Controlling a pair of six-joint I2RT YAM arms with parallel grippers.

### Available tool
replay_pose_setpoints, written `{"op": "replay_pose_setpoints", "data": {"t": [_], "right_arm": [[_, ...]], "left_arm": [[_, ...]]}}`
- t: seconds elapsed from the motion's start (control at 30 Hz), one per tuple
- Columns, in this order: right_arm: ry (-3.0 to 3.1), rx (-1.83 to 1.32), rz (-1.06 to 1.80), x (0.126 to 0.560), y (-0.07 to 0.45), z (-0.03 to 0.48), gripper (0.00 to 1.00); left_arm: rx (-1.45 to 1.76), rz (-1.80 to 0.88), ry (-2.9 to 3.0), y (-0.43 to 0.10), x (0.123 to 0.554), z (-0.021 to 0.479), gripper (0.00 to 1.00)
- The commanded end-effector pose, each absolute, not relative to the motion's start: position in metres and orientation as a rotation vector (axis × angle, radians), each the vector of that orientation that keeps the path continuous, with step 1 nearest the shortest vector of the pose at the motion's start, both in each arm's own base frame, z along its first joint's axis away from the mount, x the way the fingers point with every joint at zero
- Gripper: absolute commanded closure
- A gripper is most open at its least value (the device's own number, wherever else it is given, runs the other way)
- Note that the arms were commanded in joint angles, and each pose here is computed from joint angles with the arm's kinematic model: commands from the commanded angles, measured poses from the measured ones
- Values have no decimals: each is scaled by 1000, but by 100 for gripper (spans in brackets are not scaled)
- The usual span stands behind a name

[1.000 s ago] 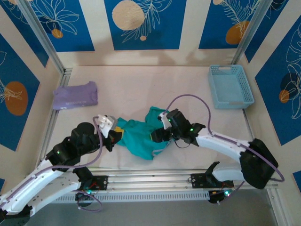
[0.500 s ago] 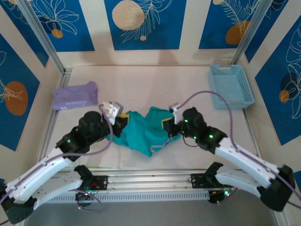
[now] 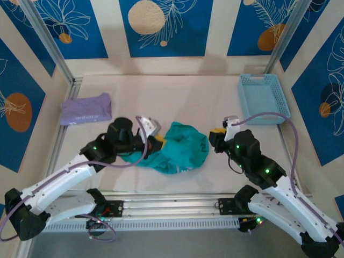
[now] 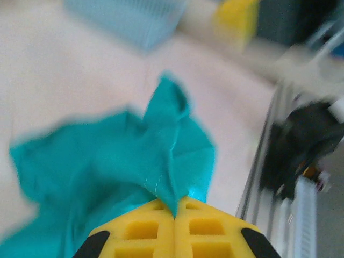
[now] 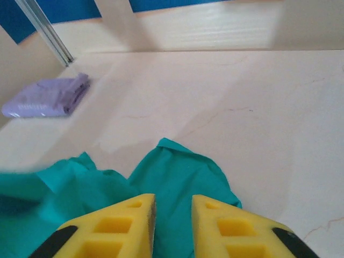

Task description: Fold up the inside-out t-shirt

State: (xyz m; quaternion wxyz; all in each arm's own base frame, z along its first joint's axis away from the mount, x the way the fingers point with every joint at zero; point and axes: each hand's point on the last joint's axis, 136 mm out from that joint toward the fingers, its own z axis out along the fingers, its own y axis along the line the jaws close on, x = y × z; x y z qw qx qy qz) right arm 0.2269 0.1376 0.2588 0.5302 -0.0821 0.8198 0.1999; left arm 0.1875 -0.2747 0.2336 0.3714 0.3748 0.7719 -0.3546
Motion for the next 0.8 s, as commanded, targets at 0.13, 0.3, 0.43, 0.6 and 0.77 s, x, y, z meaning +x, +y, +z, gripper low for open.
{"op": "replay_pose_setpoints", "data": {"t": [0.13,0.3,0.43,0.6,0.77], "right_arm": [[2135,-338,655,231,190,208,65],[2259,-461,775,224,232,172,54],[2324,-577,702,226,254,152,48],[2386,-700,669,222,280,126,46],[2415,-766,586,220,294,109,47]], "left_arm": [[852,-748,2289,-241,185,149,100],[820,-776,2288,-240,181,131,100],[818,-787,2294,-240,179,127,100],[822,-791,2291,-241,179,127,100],[817,-787,2292,-240,179,127,100]]}}
